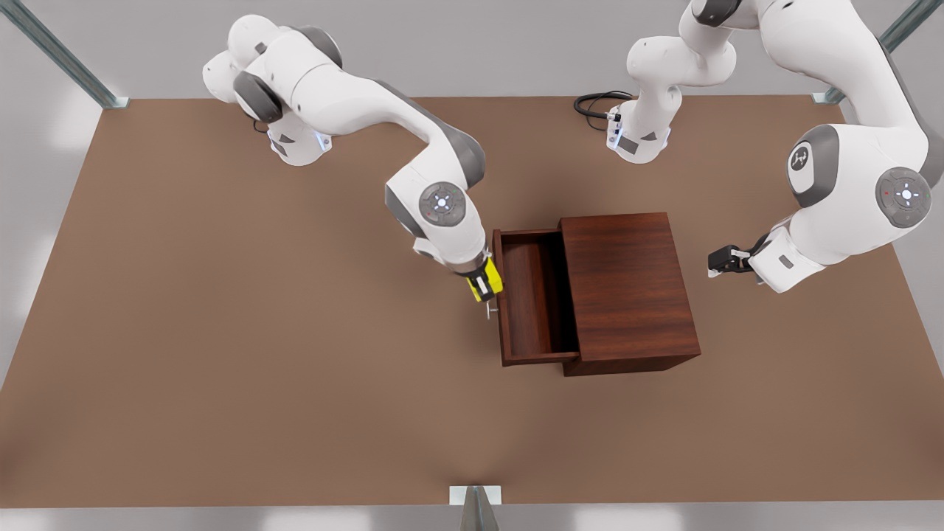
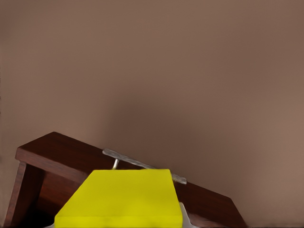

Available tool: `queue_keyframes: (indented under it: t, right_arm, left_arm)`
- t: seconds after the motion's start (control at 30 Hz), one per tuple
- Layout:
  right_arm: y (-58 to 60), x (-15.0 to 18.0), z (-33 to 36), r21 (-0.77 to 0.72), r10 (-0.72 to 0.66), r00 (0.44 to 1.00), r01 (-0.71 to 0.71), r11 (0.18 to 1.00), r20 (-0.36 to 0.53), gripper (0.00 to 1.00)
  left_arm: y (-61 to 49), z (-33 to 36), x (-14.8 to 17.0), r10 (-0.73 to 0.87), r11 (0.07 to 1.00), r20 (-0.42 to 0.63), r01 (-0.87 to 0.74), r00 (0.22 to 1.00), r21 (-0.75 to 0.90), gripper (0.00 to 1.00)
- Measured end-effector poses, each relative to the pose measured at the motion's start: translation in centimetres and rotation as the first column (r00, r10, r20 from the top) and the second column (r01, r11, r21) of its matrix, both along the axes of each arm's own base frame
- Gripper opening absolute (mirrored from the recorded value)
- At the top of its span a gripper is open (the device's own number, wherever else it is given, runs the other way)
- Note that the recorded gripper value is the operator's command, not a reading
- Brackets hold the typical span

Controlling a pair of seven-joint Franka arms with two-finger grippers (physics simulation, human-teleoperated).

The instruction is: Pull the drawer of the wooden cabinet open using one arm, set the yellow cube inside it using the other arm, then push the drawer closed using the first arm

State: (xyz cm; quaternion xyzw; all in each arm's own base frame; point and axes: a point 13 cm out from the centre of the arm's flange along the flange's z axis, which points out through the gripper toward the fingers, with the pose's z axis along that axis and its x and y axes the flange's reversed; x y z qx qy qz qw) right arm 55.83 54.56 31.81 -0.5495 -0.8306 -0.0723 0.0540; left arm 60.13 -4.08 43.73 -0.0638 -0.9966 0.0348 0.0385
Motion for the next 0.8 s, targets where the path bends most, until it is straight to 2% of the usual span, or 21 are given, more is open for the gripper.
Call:
queue_keyframes:
  t: [0.43,0.47,0.5,0.73,0.8]
  right_arm:
    - [10.6,-3.7,-4.0,0.119,-0.175,0.985,0.172,0.978,0.015,0.62]
    - [10.9,-3.7,-4.2,0.124,-0.188,0.982,0.185,0.975,0.014,0.67]
    - [11.0,-3.7,-4.2,0.13,-0.201,0.98,0.198,0.972,0.011,0.99]
    - [11.2,-3.2,-3.4,0.15,-0.273,0.962,0.27,0.951,-0.001,1.0]
    - [8.8,-1.2,-0.9,0.152,-0.307,0.952,0.302,0.941,0.007,1.0]
  left_arm:
    - [0.3,0.0,0.0,0.004,1.0,0.001,-0.004,1.0,0.001,1.0]
    - [0.3,0.0,0.0,0.003,1.0,0.001,-0.003,1.0,0.003,1.0]
    - [0.3,0.0,0.0,0.003,1.0,0.001,-0.003,1.0,0.004,1.0]
    - [0.4,0.3,0.2,0.003,1.0,0.006,-0.003,1.0,0.006,1.0]
    - [0.6,0.2,0.1,0.007,1.0,0.006,-0.007,1.0,0.009,1.0]
